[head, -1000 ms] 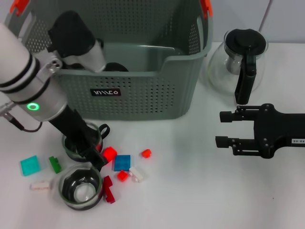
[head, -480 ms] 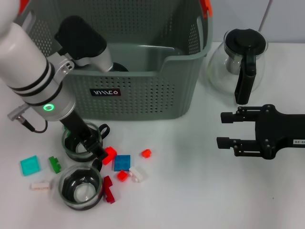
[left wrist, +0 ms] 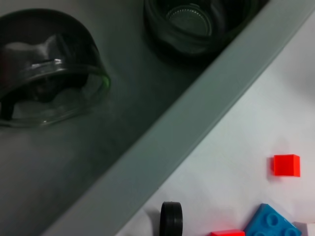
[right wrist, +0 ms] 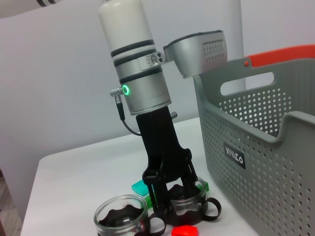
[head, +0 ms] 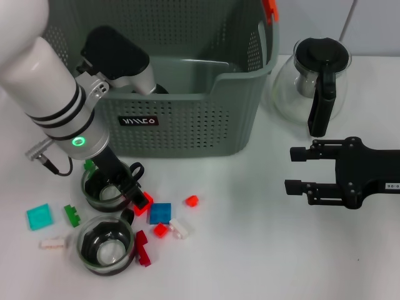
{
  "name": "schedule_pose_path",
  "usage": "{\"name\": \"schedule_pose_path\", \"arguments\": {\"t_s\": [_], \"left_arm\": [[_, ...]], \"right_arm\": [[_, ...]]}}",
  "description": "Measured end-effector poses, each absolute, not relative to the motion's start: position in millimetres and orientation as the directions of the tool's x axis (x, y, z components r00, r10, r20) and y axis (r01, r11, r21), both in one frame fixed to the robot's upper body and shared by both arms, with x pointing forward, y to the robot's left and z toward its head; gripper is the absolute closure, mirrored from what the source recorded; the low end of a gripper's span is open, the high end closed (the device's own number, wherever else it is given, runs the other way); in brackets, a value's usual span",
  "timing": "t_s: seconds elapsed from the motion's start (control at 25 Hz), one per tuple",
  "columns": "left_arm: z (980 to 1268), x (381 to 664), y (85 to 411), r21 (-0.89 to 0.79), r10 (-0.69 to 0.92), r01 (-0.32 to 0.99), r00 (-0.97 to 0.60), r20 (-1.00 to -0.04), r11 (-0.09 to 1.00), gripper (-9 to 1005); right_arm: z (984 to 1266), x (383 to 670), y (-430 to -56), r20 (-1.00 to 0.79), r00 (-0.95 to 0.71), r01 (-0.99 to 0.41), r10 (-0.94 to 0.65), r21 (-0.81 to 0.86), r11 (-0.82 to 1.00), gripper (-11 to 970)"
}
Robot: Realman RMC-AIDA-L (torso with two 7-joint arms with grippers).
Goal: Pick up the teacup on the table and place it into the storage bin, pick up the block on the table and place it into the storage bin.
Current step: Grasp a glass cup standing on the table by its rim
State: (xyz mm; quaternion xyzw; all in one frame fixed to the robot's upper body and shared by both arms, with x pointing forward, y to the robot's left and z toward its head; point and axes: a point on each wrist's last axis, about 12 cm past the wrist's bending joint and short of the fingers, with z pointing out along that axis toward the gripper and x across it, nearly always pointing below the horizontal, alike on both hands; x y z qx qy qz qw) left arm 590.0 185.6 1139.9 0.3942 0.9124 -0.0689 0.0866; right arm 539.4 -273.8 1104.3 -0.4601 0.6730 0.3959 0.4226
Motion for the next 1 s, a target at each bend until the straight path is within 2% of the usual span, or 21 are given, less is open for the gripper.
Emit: {"name": "schedule_pose_path", "arguments": {"t_s": [0.2,0.44,0.88,1.0], "left_arm": [[1135.7,591.0,182.3,-0.058,0.699,0.721,-0.686,-0.202,0.691,264],[1133.0,592.6,180.3,-0.051,0.695,0.715,-0.692,-0.196,0.697,341],[1132.2,596.9,180.7,0.007,0.685,0.696,-0.704,-0.186,0.718,783],[1131.8,596.3,180.0,0.011,0.69,0.701,-0.7,-0.181,0.714,859]], "right_arm": [[1103.7,538.7,-274.2,-0.933,-0.222,-0.953,-0.284,0.146,0.264,271],[1103.0,538.2,-274.1,-0.932,-0.225,-0.953,-0.282,0.15,0.264,271],[1101.5,537.4,-274.6,-0.931,-0.234,-0.951,-0.281,0.159,0.264,272],[1101.1,536.9,-275.1,-0.93,-0.235,-0.951,-0.281,0.16,0.265,272]]}}
